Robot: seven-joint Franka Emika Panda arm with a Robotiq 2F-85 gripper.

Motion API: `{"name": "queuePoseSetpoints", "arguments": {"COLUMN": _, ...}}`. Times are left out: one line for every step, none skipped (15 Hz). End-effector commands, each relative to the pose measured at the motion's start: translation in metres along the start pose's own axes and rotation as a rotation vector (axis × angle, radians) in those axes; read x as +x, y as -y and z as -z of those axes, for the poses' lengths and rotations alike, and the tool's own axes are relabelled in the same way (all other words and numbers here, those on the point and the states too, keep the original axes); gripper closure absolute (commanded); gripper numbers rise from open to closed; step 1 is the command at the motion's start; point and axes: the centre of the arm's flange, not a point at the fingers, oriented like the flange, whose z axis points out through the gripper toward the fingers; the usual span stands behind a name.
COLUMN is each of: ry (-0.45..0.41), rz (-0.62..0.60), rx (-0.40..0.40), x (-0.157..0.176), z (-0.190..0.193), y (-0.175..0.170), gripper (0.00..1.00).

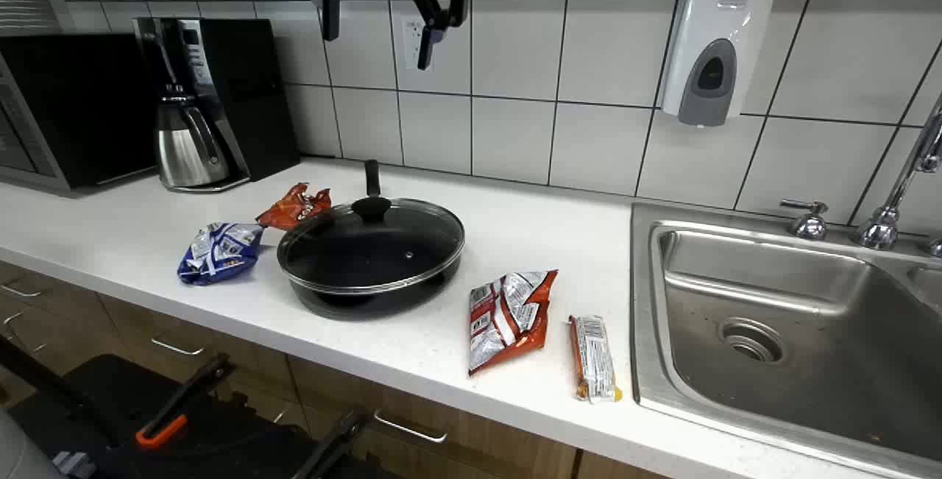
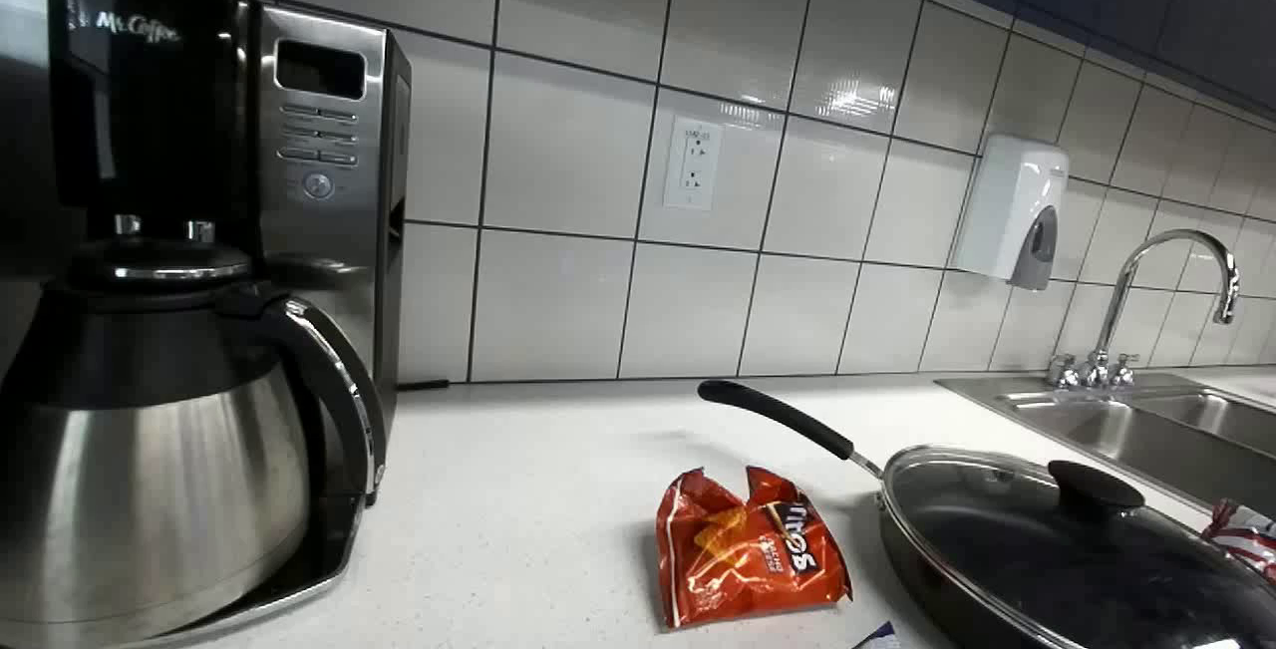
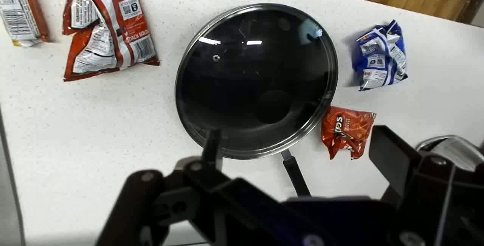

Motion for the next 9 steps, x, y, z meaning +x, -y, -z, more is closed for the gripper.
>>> {"name": "queuePoseSetpoints", "arguments": {"ry": 0.0, "rz": 0.0, "rx": 0.0, "x": 0.0, "z": 0.0, "y": 0.0, "gripper": 0.0}}
{"name": "queuePoseSetpoints", "arguments": {"ry": 0.006, "rz": 0.001, "rx": 0.002, "x": 0.003, "z": -0.001, "y": -0.001, "gripper": 0.0}}
{"name": "queuePoseSetpoints", "arguments": {"ry": 0.016, "rz": 0.006, "rx": 0.001, "x": 0.006, "z": -0.002, "y": -0.001, "gripper": 0.0}}
{"name": "queuePoseSetpoints", "arguments": {"ry": 0.034, "rz": 0.019, "rx": 0.003, "x": 0.01, "z": -0.005, "y": -0.001, "gripper": 0.0}}
{"name": "queuePoseSetpoints", "arguments": {"ry": 0.044, "rz": 0.026, "rx": 0.005, "x": 0.014, "z": -0.007, "y": 0.0, "gripper": 0.0}}
{"name": "queuePoseSetpoints", "arguments": {"ry": 0.06, "rz": 0.037, "rx": 0.014, "x": 0.019, "z": -0.011, "y": 0.0, "gripper": 0.0}}
{"name": "queuePoseSetpoints", "arguments": {"ry": 0.078, "rz": 0.045, "rx": 0.021, "x": 0.023, "z": -0.014, "y": 0.001, "gripper": 0.0}}
{"name": "queuePoseSetpoints", "arguments": {"ry": 0.101, "rz": 0.055, "rx": 0.026, "x": 0.03, "z": -0.019, "y": 0.002, "gripper": 0.0}}
{"name": "queuePoseSetpoints", "arguments": {"ry": 0.119, "rz": 0.06, "rx": 0.027, "x": 0.035, "z": -0.023, "y": 0.003, "gripper": 0.0}}
